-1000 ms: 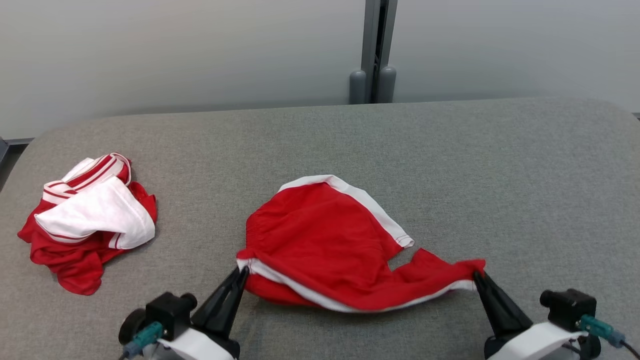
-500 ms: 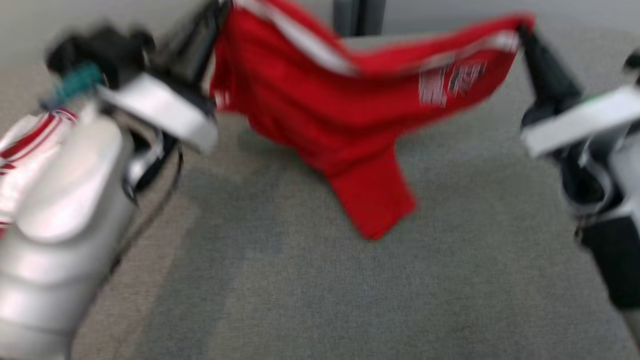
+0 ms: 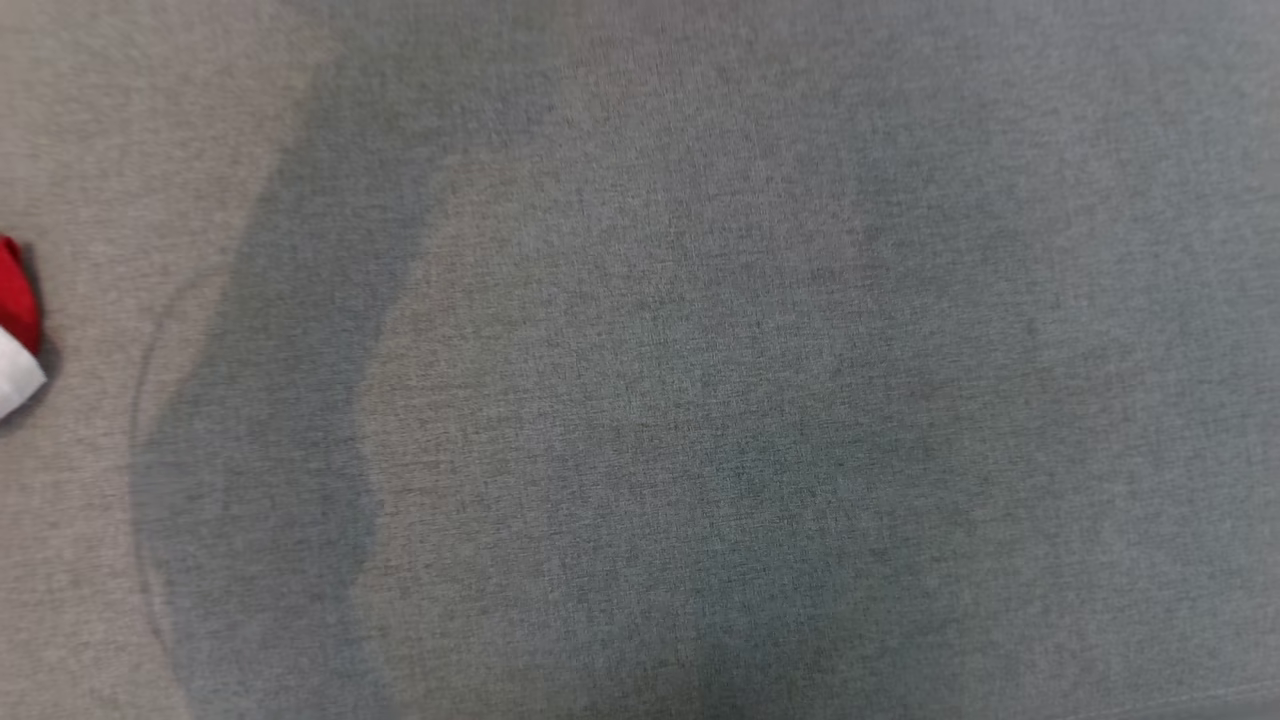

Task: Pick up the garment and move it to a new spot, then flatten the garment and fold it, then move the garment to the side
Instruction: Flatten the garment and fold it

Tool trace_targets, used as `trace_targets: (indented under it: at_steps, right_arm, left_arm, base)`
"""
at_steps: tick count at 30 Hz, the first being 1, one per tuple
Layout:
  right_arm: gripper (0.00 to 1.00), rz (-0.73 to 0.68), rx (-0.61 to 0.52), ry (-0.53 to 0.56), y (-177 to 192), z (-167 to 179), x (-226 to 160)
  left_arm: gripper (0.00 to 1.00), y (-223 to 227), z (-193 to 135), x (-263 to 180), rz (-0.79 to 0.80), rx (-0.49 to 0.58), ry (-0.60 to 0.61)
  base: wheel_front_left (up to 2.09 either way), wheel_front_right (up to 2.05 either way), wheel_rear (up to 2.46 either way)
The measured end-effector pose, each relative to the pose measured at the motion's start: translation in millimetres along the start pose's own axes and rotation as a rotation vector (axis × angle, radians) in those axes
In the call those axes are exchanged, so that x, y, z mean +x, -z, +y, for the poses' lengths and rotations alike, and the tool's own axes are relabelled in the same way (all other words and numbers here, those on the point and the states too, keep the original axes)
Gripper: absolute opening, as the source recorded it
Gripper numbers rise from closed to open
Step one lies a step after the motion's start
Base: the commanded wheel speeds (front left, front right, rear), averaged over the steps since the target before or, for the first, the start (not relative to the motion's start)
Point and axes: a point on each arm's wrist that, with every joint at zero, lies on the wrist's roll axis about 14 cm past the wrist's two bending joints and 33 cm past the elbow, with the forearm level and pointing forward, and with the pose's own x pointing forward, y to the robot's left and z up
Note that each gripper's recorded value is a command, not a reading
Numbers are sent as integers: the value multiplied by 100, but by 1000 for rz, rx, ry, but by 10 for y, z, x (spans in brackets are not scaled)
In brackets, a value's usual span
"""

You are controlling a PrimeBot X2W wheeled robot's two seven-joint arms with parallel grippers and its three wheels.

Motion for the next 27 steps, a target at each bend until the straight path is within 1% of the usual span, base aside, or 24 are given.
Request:
trace_targets:
  at_steps: [4,7,10,15,17,18,19,21,24,27]
  right_arm:
    - [0,-9,-79,18,-33,-136,196]
    - [0,-7,-101,48,4,-283,287]
    - [0,7,-84,79,136,-418,332]
    - [0,40,-50,98,437,-514,324]
    - [0,64,-20,107,575,-545,267]
    - [0,62,29,119,627,-566,225]
    - [0,68,54,122,681,-569,178]
    - [0,80,82,128,752,-589,64]
    - [0,115,103,132,873,-612,-164]
    - [0,147,117,142,974,-644,-450]
  left_arm:
    - [0,122,49,189,6,-6,6]
    - [0,296,124,253,31,-16,-7]
    - [0,514,164,275,59,-39,-17]
    - [0,824,168,256,83,-84,-22]
    - [0,951,133,219,99,-99,-16]
    - [0,1032,126,178,114,-111,-18]
    - [0,1090,128,132,114,-128,-26]
    - [0,1172,120,33,124,-126,-28]
    - [0,1269,14,-132,137,-151,-15]
    - [0,1377,-160,-355,159,-212,-3]
  base:
    - [0,0,0]
    - [0,0,0]
    - [0,0,0]
    - [0,0,0]
    - [0,0,0]
    - [0,0,0]
    - [0,0,0]
    - [0,0,0]
    - [0,0,0]
    - [0,0,0]
